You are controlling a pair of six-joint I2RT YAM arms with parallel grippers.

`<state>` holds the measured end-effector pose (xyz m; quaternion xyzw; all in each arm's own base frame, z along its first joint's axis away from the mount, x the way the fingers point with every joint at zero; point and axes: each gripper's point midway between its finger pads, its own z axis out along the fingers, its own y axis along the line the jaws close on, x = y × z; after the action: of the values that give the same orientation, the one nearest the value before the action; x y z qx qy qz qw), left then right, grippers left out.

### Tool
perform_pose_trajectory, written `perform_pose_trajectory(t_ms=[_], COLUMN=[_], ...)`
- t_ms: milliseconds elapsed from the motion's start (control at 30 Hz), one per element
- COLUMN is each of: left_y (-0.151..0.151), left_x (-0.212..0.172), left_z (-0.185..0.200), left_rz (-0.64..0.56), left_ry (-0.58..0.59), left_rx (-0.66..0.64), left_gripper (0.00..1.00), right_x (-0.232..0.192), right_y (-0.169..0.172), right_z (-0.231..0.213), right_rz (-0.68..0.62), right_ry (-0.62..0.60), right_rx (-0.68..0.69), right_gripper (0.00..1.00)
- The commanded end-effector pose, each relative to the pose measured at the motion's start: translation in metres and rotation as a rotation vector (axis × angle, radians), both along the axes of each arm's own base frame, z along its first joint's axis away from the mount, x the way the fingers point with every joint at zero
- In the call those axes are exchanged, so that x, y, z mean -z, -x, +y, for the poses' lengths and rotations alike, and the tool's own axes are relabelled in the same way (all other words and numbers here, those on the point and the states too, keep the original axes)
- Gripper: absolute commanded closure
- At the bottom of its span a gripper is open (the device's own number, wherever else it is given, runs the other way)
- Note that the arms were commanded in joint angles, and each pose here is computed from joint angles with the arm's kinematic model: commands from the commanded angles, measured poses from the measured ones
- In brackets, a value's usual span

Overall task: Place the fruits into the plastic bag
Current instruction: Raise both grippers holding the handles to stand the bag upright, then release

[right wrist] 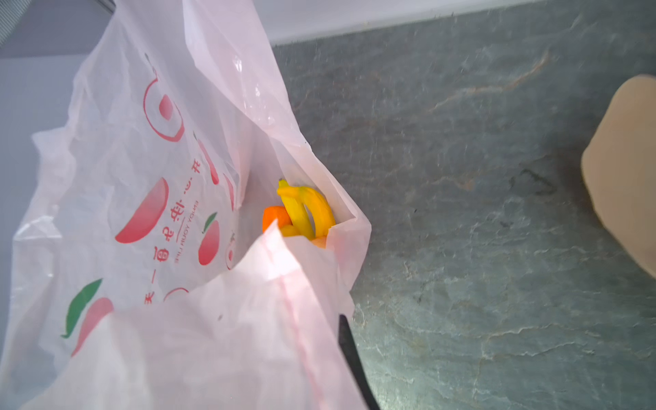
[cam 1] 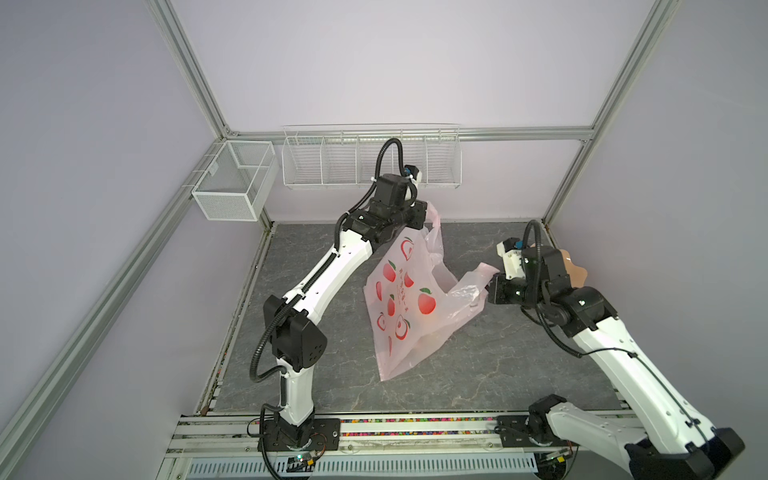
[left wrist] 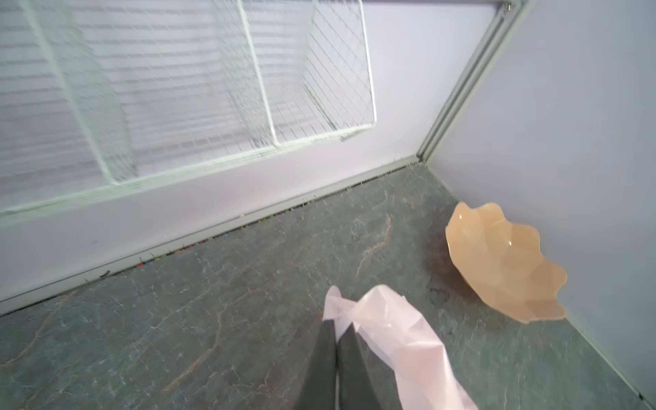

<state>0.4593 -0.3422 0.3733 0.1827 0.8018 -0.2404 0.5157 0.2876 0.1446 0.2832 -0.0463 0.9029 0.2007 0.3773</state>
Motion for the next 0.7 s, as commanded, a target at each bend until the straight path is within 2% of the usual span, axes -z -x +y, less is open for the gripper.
perform_pose_trajectory(t_ms=[0, 133, 300, 667], left_y=[-0.010, -0.015, -0.016, 0.010], left_x=[-0.049, -0.069, -0.074, -0.077], left_z=[0.030, 0.054, 0.085, 0.161], left_rz=[-0.068, -0.100, -0.120, -0.175], left_ry=[0.146, 0.205, 0.242, 0.215], left_rx=[-0.117, -0.194, -0.301, -0.543], left_gripper=[1.00, 1.00, 1.00, 1.00], right_x=[-0.010, -0.039, -0.073, -0.130], right_y=[-0.010, -0.024, -0.045, -0.101], right_z=[-0.009, -0.008, -0.011, 0.012], right_rz=[-0.016, -0.085, -0.181, -0.285], right_ry=[0.084, 0.114, 0.144, 0.049], right_rx=[0.018, 0.003, 0.007, -0.076], right_gripper=[0.94, 0.94, 0.94, 0.94])
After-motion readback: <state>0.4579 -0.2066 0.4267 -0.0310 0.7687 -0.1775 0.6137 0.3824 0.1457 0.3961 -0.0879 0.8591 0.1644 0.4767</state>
